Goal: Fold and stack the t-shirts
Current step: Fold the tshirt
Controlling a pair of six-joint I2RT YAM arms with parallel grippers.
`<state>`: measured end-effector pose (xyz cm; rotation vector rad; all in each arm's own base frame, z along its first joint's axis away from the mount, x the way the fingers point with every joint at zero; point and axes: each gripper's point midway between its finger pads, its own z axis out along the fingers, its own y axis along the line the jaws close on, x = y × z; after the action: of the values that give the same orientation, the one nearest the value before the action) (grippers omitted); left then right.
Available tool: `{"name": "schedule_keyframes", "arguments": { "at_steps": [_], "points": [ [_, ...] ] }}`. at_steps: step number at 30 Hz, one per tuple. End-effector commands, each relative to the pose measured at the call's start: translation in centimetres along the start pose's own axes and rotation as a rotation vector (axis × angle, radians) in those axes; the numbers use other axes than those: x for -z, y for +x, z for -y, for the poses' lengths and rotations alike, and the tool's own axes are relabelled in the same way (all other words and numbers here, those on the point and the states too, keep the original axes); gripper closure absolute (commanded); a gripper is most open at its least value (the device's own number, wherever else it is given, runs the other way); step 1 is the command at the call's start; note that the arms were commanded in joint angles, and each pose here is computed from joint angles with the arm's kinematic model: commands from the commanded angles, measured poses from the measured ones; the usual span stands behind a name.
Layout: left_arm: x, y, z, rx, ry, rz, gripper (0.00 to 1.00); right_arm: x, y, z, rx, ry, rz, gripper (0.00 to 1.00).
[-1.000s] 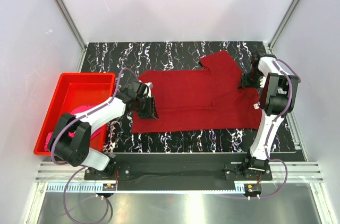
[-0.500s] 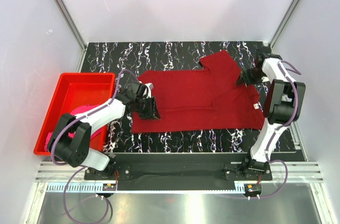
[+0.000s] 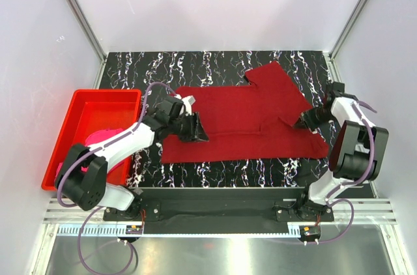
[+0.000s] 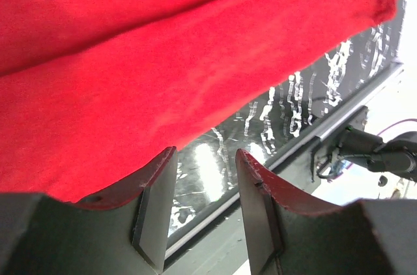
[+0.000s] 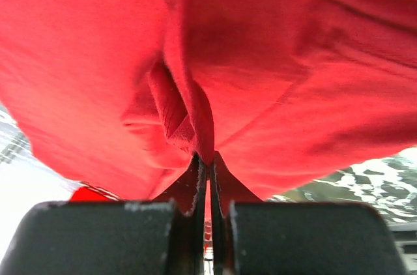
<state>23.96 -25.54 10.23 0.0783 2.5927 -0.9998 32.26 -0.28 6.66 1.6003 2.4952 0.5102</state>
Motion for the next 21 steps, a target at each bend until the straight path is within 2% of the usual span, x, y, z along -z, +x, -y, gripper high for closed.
{"name": "schedule_keyframes", "arguments": {
  "at_steps": [1,11,16,17,21],
  "points": [
    [0.5,-1.3,3.0,-0.026,0.087,0.042,0.54,1.7,0.3,0.7,0.096,-0.053,0.017,1.0],
    [0.1,-0.8,3.7,-0.059,0.08,0.015,0.54,0.6,2.3,7.4,0.107,0.045,-0.04,1.0],
    [-0.1,-0.7,4.9,-0.134,0.104,0.017,0.53,0.2,2.2,9.4,0.08,0.105,-0.053,1.0],
    [-0.1,-0.8,5.5,-0.156,0.115,0.025,0.47,0.2,1.9,9.6,0.081,0.108,-0.05,1.0],
    [-0.6,-1.2,9.1,-0.328,0.157,0.076,0.36,0.8,0.8,10.2,0.105,0.145,-0.015,1.0]
  ]
}}
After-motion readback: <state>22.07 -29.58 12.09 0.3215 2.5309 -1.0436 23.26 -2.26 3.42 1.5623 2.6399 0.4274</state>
